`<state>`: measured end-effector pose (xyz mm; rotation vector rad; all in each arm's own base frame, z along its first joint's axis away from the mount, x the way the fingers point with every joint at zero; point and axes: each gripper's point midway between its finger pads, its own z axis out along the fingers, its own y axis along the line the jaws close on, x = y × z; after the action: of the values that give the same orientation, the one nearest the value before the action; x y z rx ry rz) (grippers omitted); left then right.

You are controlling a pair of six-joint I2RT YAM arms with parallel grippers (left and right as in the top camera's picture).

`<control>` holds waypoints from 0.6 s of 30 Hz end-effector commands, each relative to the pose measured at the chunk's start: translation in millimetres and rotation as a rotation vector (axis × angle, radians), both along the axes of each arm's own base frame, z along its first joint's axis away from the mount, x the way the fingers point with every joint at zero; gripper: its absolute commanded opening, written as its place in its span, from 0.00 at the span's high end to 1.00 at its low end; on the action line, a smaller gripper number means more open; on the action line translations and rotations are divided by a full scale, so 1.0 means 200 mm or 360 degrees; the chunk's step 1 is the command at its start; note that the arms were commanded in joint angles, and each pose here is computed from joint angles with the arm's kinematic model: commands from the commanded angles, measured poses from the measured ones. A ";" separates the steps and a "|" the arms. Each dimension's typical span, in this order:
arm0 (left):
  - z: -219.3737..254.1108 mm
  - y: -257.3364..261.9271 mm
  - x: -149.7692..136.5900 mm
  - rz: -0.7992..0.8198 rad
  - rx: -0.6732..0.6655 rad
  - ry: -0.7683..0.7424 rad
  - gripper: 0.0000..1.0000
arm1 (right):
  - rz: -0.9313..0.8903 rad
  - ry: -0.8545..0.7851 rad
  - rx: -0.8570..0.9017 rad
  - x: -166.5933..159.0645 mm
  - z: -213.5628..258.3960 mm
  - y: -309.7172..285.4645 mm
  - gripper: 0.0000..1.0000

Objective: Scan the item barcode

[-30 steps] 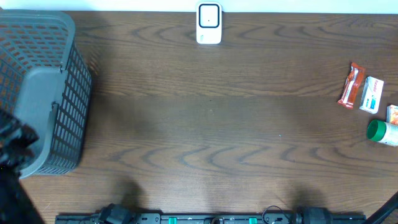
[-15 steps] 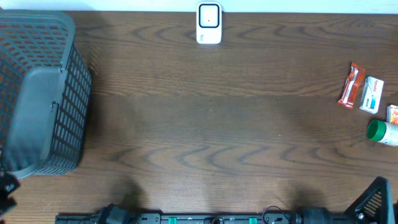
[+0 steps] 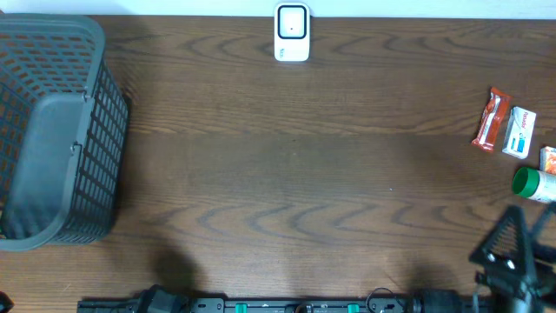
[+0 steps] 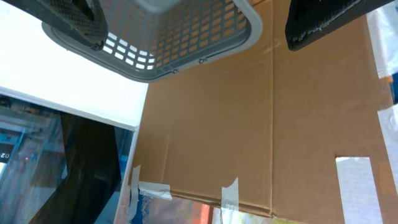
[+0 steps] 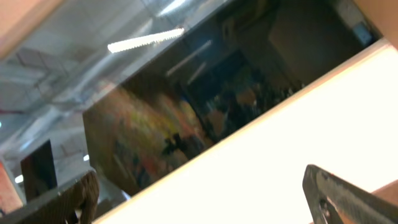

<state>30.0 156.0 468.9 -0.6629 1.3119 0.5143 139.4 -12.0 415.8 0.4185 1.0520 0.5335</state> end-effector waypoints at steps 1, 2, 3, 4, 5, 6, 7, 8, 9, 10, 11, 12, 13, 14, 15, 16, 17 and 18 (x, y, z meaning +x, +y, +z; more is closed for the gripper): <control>-0.02 0.01 -0.01 0.0039 -0.0049 -0.0017 0.09 | 0.0122 0.0081 0.0029 0.15 -0.17 0.05 0.01; -0.03 0.01 -0.01 0.0038 -0.0050 -0.0007 0.09 | 0.0144 0.0075 0.0018 0.18 -0.21 0.06 0.01; -0.04 0.01 -0.01 0.0039 -0.0043 0.0010 0.09 | 0.0162 0.0059 0.0008 0.22 -0.25 0.07 0.01; -0.04 0.01 -0.01 0.0039 -0.0038 0.0022 0.08 | 0.0162 0.0047 0.0006 0.25 -0.29 0.07 0.01; -0.05 0.01 -0.01 0.0039 -0.0036 0.0026 0.09 | 0.0159 0.0039 0.0007 0.28 -0.34 0.07 0.01; -0.05 0.01 -0.01 0.0039 -0.0037 0.0025 0.08 | 0.0151 0.0033 0.0009 0.31 -0.38 0.07 0.01; -0.05 0.01 -0.01 0.0038 -0.0037 0.0023 0.08 | 0.0138 0.0032 -0.0007 0.34 -0.44 0.06 0.01; -0.05 0.01 -0.01 0.0038 -0.0041 0.0021 0.08 | 0.0130 0.0037 -0.0022 0.36 -0.48 0.06 0.01; -0.05 0.01 -0.01 0.0038 -0.0040 0.0022 0.09 | 0.0119 0.0045 -0.0047 0.38 -0.53 0.06 0.01; -0.05 0.01 -0.01 0.0038 -0.0040 0.0021 0.08 | 0.0109 0.0060 -0.0066 0.40 -0.58 0.06 0.01; -0.05 0.01 -0.01 0.0038 -0.0040 0.0021 0.09 | 0.0104 0.0080 -0.0078 0.41 -0.63 0.06 0.01; -0.05 0.01 -0.01 0.0038 -0.0040 0.0021 0.09 | 0.0104 0.0100 -0.0076 0.43 -0.66 0.06 0.01; -0.05 0.01 -0.01 0.0038 -0.0040 0.0021 0.09 | 0.0104 0.0131 -0.0075 0.44 -0.71 0.06 0.01; -0.05 0.01 -0.01 0.0037 -0.0046 0.0016 0.09 | 0.0104 0.0164 -0.0074 0.46 -0.75 0.06 0.01; -0.05 0.01 -0.01 0.0035 -0.0056 0.0005 0.08 | 0.0100 0.0189 -0.0070 0.47 -0.79 0.06 0.01; -0.05 0.01 -0.01 0.0034 -0.0061 0.0000 0.09 | 0.0089 0.0222 -0.0064 0.48 -0.82 0.05 0.01; -0.05 0.01 -0.01 0.0034 -0.0062 0.0000 0.09 | 0.0078 0.0281 -0.0056 0.49 -0.87 0.04 0.01; -0.05 0.01 -0.01 0.0034 -0.0061 0.0000 0.09 | 0.0066 0.0333 -0.0049 0.50 -0.90 0.04 0.01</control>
<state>30.3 157.0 461.2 -0.6864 1.3267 0.5089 237.2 -3.9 245.3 0.4259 1.2364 0.5451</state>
